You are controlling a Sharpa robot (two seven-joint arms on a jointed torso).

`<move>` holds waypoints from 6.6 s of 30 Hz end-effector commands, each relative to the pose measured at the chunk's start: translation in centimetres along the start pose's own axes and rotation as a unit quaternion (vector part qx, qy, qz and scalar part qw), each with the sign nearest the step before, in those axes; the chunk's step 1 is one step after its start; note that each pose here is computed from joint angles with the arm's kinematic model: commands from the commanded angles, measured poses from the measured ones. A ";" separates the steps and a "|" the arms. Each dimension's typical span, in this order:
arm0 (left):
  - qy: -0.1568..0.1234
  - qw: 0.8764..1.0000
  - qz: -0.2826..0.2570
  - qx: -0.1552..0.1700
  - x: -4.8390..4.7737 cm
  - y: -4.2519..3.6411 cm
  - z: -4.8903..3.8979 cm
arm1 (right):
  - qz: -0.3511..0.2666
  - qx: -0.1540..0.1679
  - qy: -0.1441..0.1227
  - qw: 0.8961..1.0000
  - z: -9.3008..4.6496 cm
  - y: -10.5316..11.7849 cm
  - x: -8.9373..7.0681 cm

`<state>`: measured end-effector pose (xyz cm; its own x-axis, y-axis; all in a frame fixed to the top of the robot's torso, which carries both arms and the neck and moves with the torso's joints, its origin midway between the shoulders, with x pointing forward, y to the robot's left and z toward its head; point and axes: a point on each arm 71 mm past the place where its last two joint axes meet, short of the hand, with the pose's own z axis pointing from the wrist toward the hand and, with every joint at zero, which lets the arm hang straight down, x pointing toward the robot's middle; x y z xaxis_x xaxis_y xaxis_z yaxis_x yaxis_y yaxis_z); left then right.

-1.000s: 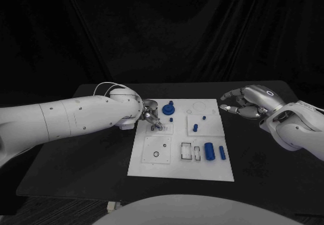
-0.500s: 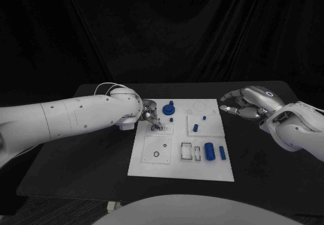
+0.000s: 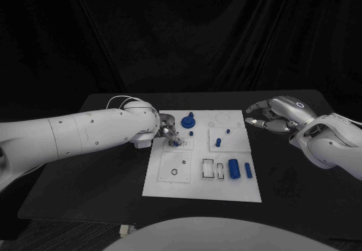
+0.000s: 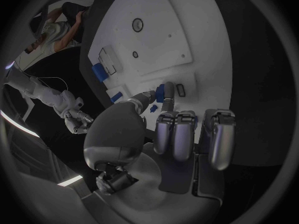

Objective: Assemble the parts on the task board

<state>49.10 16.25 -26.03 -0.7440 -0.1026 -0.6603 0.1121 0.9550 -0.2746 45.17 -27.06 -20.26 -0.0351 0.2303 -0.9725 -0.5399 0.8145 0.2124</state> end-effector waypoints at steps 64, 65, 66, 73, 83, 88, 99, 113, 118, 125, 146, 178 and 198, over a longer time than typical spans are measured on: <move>-0.075 0.994 -0.058 0.047 1.33 0.30 -0.35 | 0.002 0.022 0.018 1.000 -0.4 -0.5 0.7; -0.078 0.994 -0.060 0.048 1.31 0.33 -0.45 | 0.002 0.022 0.018 1.000 -0.4 -0.5 0.7; -0.082 0.993 -0.062 0.049 1.30 0.39 -0.56 | 0.002 0.022 0.018 1.000 -0.4 -0.5 0.7; -0.098 0.991 -0.071 0.051 1.22 0.72 -1.01 | 0.002 0.023 0.018 1.000 -0.4 -0.6 0.8; -0.100 0.992 -0.071 0.044 1.06 0.96 -0.82 | 0.002 0.024 0.021 0.999 -0.3 -0.6 0.9; -0.095 0.992 -0.069 0.039 1.03 1.00 -0.58 | 0.002 0.025 0.022 0.999 -0.3 -0.6 0.9; -0.087 0.993 -0.065 0.041 1.22 0.64 -0.21 | 0.002 0.025 0.022 0.999 -0.3 -0.6 0.9; -0.078 0.994 -0.067 0.036 2.04 0.96 0.13 | 0.002 0.028 0.025 0.999 -0.5 -0.8 0.9; -0.077 0.994 -0.067 0.035 2.15 1.05 0.19 | 0.002 0.029 0.027 0.999 -0.5 -0.8 0.9; -0.079 0.994 -0.068 0.035 2.16 1.11 0.25 | 0.002 0.028 0.028 0.999 -0.4 -0.7 1.0; -0.068 0.995 -0.067 0.031 2.65 1.34 0.44 | 0.002 0.031 0.033 0.999 -0.5 -0.8 1.1; -0.045 0.997 -0.059 0.023 3.15 1.46 0.60 | 0.003 0.032 0.040 0.999 -0.3 -0.7 1.4; -0.037 0.998 -0.056 0.017 3.29 1.50 0.75 | 0.004 0.033 0.042 0.999 -0.3 -0.7 1.5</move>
<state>47.98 17.15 -28.05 -0.6593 -0.2599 -0.7055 0.0630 0.9160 -0.3962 45.24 -27.32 -21.70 -0.1064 0.1966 -0.9747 -0.4981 0.8379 0.2234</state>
